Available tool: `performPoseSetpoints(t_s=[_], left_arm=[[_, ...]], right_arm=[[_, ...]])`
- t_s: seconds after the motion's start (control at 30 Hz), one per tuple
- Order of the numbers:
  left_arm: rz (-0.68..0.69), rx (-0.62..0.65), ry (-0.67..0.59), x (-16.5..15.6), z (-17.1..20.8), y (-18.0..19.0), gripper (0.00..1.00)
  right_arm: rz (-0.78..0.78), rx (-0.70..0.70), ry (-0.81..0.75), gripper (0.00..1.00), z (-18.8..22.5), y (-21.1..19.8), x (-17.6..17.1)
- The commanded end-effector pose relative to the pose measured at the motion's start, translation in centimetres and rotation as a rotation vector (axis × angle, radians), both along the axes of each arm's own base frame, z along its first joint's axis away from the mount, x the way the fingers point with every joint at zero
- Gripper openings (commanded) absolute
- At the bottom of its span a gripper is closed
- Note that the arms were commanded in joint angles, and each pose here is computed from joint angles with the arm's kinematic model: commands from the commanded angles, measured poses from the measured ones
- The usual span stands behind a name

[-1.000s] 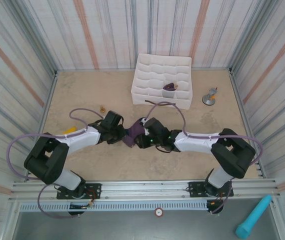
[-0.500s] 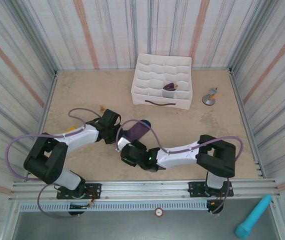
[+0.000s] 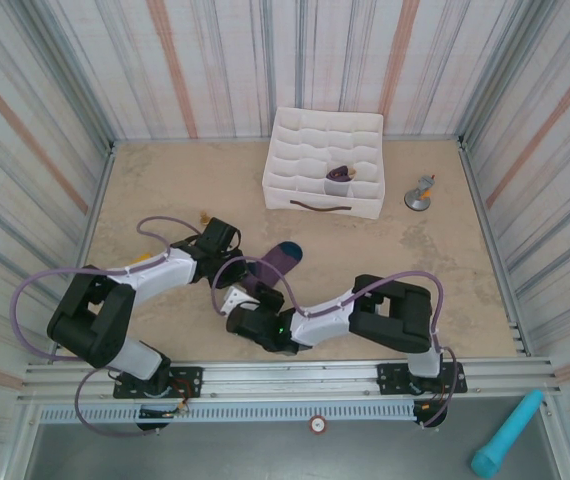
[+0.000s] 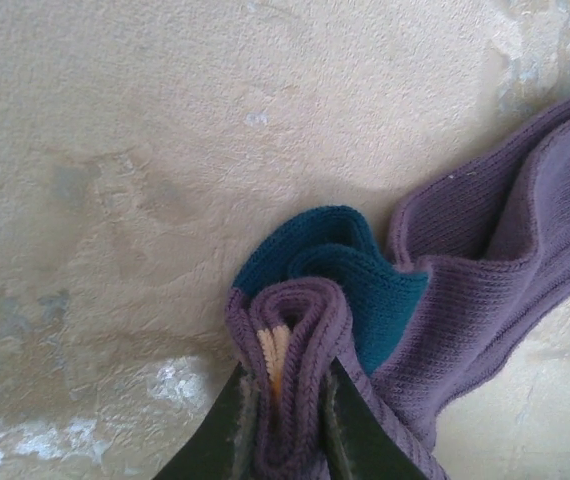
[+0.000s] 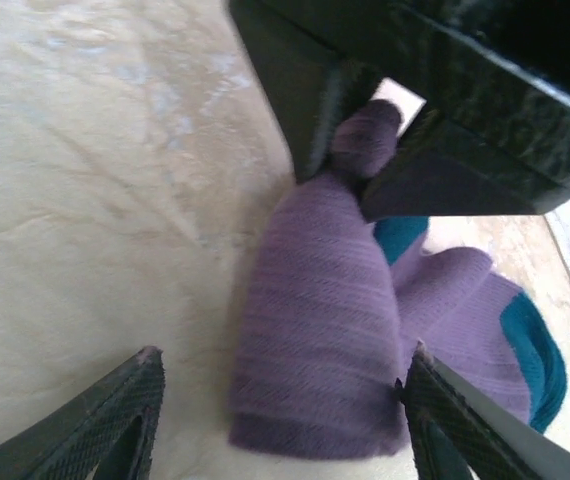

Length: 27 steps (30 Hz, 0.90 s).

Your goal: Roll the socks

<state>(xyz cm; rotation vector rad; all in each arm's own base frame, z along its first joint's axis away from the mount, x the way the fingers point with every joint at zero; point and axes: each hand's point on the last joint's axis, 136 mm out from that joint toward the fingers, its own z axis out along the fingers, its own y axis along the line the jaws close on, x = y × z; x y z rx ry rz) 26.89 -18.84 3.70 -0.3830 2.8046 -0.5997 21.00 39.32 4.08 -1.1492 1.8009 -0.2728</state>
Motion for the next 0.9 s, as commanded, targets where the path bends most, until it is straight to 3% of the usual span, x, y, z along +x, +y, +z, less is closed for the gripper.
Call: performPoseSetpoints(t_s=[0.0, 0.07, 0.23, 0.3, 0.53, 0.63, 0.73, 0.77, 0.87], left_arm=[[-0.02, 0.016, 0.044, -0.9, -0.6, 0.5, 0.01], [-0.023, 0.013, 0.04, -1.0, -0.5, 0.5, 0.01], [-0.021, -0.01, 0.042, -0.9, -0.4, 0.6, 0.03], [-0.023, -0.017, 0.043, -0.9, -0.3, 0.6, 0.07], [-0.022, -0.035, 0.04, -0.8, 0.0, 0.7, 0.15], [-0.019, -0.043, 0.046, -0.8, 0.0, 0.7, 0.27], [-0.013, -0.057, 0.045, -0.8, 0.1, 0.9, 0.32], [-0.009, -0.066, 0.043, -0.7, 0.2, 0.9, 0.35], [0.01, -0.106, 0.026, -0.5, 0.7, 1.1, 0.57]], right_arm=[[-0.072, -0.037, 0.023, 0.59, -2.3, -1.8, 1.0], [-0.07, -0.04, 0.036, 0.51, -2.8, -1.9, 0.9], [-0.073, -0.042, 0.081, 0.1, -4.0, -2.2, 0.6], [-0.079, -0.035, 0.098, 0.0, -4.4, -2.4, 0.5], [-0.086, -0.009, 0.136, 0.0, -4.9, -3.2, 0.3], [-0.074, 0.011, 0.171, 0.0, -5.0, -3.2, 0.0], [-0.061, 0.043, 0.224, 0.0, -5.2, -3.2, -0.3], [-0.06, 0.055, 0.245, 0.0, -5.3, -3.2, -0.3], [-0.063, 0.071, 0.309, 0.0, -6.0, -3.3, -0.4]])
